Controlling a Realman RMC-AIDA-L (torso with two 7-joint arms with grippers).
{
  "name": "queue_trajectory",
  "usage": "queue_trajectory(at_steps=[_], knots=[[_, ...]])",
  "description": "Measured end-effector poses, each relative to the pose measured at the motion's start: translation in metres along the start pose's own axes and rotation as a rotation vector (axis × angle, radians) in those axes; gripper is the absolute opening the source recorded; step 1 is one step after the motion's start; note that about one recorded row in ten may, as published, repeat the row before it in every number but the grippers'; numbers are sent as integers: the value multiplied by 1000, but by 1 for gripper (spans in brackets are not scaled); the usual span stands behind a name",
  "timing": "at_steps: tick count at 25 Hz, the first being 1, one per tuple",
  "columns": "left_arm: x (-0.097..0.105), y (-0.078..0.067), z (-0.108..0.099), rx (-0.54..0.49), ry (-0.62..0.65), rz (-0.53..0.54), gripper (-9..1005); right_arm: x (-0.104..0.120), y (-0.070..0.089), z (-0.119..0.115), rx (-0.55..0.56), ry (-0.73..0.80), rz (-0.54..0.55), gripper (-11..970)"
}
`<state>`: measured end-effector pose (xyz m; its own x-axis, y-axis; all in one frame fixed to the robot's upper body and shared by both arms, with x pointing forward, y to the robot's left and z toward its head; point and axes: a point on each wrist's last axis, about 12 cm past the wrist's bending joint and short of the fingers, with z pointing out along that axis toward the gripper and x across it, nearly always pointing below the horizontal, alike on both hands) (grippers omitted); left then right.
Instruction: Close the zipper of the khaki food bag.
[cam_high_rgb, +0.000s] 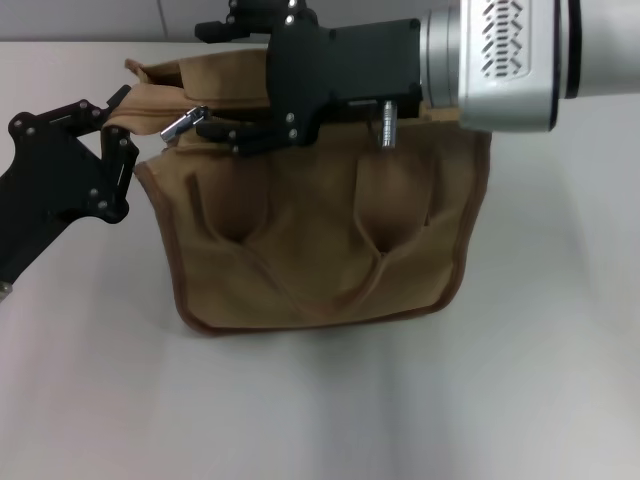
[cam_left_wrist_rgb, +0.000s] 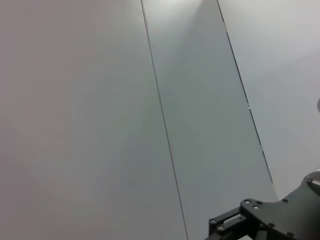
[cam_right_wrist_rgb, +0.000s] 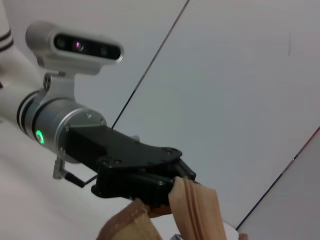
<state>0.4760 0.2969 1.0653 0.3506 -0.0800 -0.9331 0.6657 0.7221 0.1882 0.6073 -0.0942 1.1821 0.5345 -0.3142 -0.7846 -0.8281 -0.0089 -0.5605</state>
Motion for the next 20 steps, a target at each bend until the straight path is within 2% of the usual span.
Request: queue_trajectory(at_steps=[4,11,12,13,14,16,17,18,20], knots=[[-1,-1,0,2,-10,-1,21,-4,3,0,17,-5,-1,806],[-1,-1,-2,-12,-12,-7,21,-5,12,-25,49,-182,202,807],[-1,-1,-3,-13,-11,-8,21,-4,11,-36,56,-220,306,807],[-1,-1,-3,-13,-11,-8,21,-4,11,-36,56,-220,306,807],[-1,-1,-3,-13,-11,-8,21,-3,9,-42,60,-240,383,807],[-1,-2,-3,-14,-10,-5,21,-3,4,-50,56,-271,566,807],[0,-2,-3,-15,-9,-2,21,-4,-3,-56,20,-295,779,807],[0,-2,-3,-15,-9,-2,21,-4,-3,-56,20,-295,779,807],[0,-2,-3,-16,-9,-2,21,-5,-10,-60,-37,-292,973,807]])
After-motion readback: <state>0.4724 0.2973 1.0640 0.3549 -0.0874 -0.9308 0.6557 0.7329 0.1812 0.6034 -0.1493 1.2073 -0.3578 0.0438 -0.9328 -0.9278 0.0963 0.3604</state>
